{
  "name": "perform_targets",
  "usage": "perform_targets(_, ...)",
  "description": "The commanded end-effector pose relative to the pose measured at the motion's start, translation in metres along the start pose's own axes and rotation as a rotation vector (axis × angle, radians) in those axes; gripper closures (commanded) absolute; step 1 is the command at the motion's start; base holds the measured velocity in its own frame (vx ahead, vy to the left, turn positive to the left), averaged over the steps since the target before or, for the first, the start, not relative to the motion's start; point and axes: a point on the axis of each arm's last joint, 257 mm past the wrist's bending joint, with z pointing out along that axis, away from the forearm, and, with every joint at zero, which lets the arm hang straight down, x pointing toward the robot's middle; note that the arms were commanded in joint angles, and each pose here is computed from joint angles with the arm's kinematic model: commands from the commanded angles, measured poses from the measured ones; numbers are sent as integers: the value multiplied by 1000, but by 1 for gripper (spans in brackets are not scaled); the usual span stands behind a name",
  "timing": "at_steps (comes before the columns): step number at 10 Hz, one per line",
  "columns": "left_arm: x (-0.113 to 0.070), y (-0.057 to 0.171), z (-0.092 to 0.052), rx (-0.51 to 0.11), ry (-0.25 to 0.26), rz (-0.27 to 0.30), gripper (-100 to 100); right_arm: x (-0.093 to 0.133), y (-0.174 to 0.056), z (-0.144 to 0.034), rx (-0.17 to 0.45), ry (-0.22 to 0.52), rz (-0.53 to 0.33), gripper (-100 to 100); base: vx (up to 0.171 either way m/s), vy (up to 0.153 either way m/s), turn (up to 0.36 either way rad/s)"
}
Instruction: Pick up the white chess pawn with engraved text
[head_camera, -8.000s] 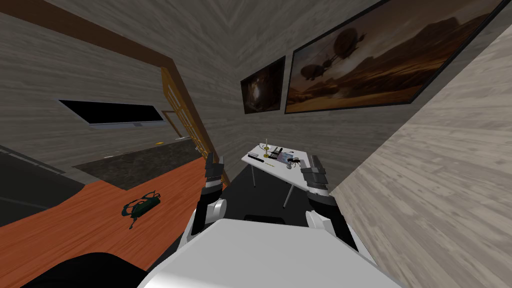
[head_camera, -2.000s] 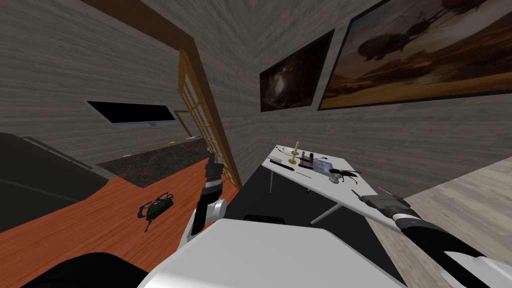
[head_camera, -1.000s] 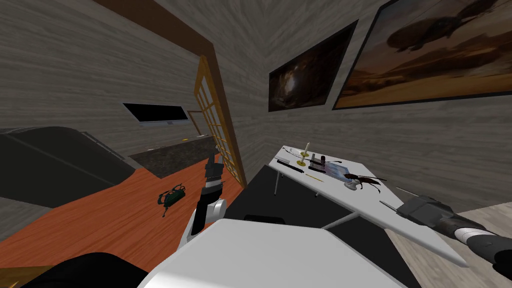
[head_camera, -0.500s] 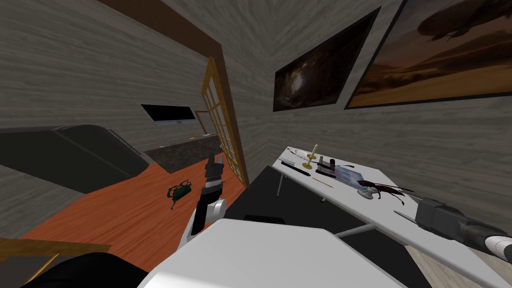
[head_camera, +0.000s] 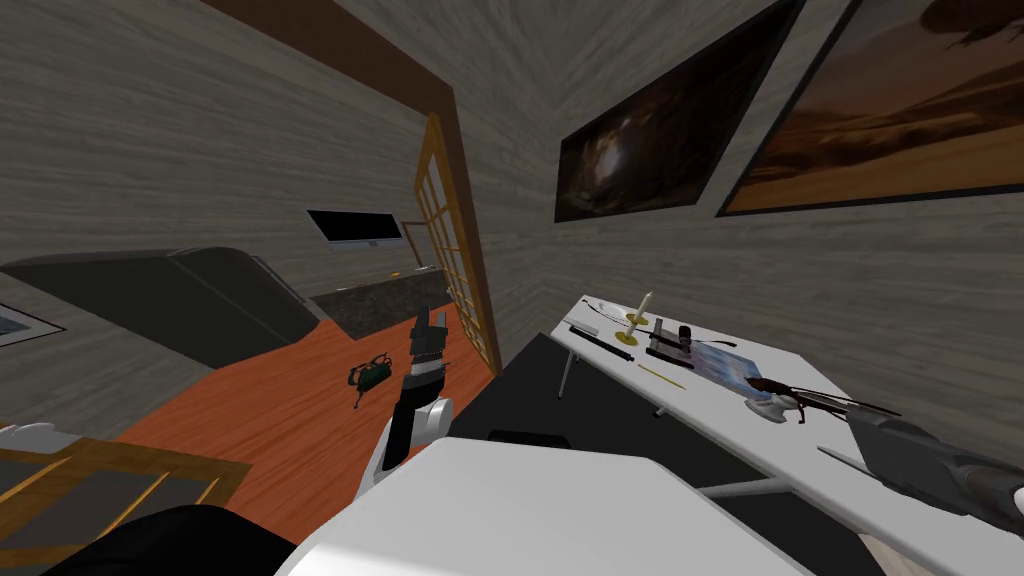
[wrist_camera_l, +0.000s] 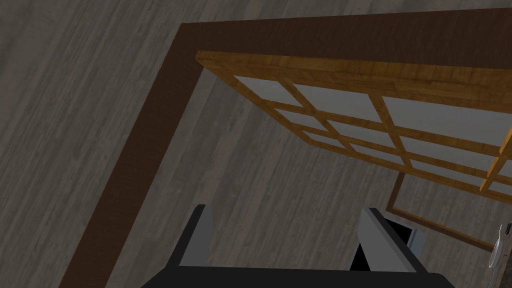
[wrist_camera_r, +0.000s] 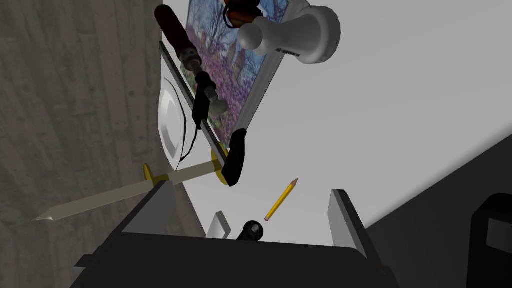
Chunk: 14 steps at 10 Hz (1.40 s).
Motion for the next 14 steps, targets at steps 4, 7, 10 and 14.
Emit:
perform_targets(4, 0, 0, 0, 0, 0, 0, 0, 5, 38, -15, -181, -15, -106, -100, 40, -13, 111)
perform_targets(7, 0, 0, 0, 0, 0, 0, 0, 13, 71, -30, -312, -16, -147, -100, 51, -30, 136)
perform_targets(10, 0, 0, 0, 0, 0, 0, 0, 19, 99, -44, -423, -16, -171, -100, 54, -49, 103)
perform_targets(14, 0, 0, 0, 0, 0, 0, 0, 34, 143, -74, -603, -4, -187, -100, 63, -80, 144)
